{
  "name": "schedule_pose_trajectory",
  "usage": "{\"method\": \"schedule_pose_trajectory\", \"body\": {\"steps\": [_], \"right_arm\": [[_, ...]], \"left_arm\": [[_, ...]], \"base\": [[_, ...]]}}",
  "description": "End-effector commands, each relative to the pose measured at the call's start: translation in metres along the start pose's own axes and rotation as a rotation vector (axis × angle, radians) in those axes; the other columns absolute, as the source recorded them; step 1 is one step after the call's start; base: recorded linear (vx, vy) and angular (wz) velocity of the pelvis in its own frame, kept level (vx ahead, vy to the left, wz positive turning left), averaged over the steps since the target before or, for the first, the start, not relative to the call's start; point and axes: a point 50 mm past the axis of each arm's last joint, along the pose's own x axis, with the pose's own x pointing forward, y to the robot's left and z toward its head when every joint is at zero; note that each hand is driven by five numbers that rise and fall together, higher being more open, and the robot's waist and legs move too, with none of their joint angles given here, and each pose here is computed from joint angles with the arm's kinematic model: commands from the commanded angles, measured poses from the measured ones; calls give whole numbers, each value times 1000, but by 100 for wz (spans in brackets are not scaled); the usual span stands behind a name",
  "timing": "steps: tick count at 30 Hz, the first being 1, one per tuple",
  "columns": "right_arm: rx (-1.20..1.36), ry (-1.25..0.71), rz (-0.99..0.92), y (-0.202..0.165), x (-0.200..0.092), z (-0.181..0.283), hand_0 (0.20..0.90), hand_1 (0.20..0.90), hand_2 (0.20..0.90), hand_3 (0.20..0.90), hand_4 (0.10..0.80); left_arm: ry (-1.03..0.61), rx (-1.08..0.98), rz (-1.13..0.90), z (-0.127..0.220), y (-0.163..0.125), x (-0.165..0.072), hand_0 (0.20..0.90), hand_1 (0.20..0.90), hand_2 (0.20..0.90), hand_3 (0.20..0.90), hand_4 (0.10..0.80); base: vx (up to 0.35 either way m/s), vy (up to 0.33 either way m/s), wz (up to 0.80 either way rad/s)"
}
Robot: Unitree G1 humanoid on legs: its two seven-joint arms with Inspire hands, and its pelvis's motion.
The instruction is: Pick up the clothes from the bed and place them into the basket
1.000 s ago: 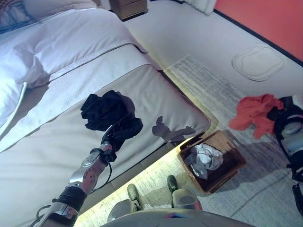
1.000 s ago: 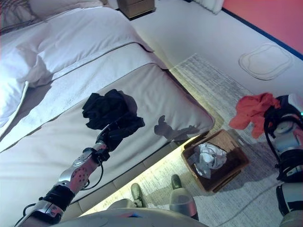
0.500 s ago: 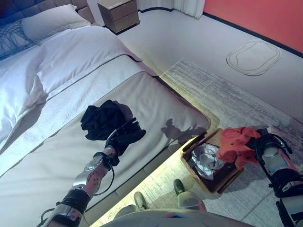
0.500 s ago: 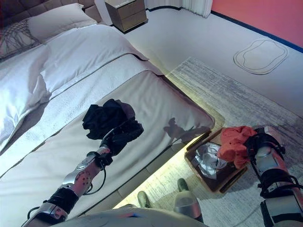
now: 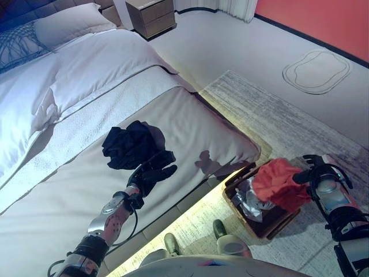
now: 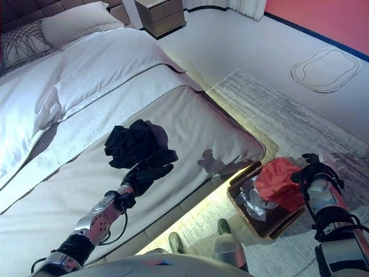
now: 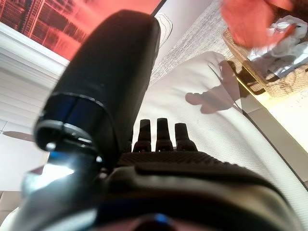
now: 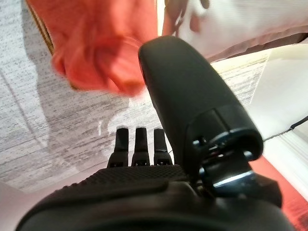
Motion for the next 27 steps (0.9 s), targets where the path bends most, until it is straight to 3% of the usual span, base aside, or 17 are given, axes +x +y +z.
{"method": "schedule_pose_trajectory", "body": {"steps": [1, 10, 15, 22, 27], "right_arm": [[10, -164, -140, -44, 3, 38, 900, 900, 900, 900, 800], [4, -292, -163, -54, -2, 89, 900, 900, 900, 900, 800], [71, -434, -187, -65, -13, 146, 900, 900, 900, 900, 800], [-45, -641, -288, -80, -39, 213, 900, 900, 900, 900, 800], [-74, -691, -277, -74, -47, 234, 900, 900, 900, 900, 800]], "left_arm": [[-138, 11, -59, 29, -10, 9, 900, 900, 900, 900, 800], [-157, -21, 4, 32, -5, 9, 900, 900, 900, 900, 800], [-170, -17, 34, 31, 0, 7, 900, 900, 900, 900, 800], [-136, -25, 100, 19, 9, 0, 900, 900, 900, 900, 800], [-153, -59, 152, 17, 14, -5, 900, 900, 900, 900, 800]], "base": [[0, 0, 0], [15, 3, 17], [36, 13, 27], [57, 28, 47], [99, 14, 46]]}}
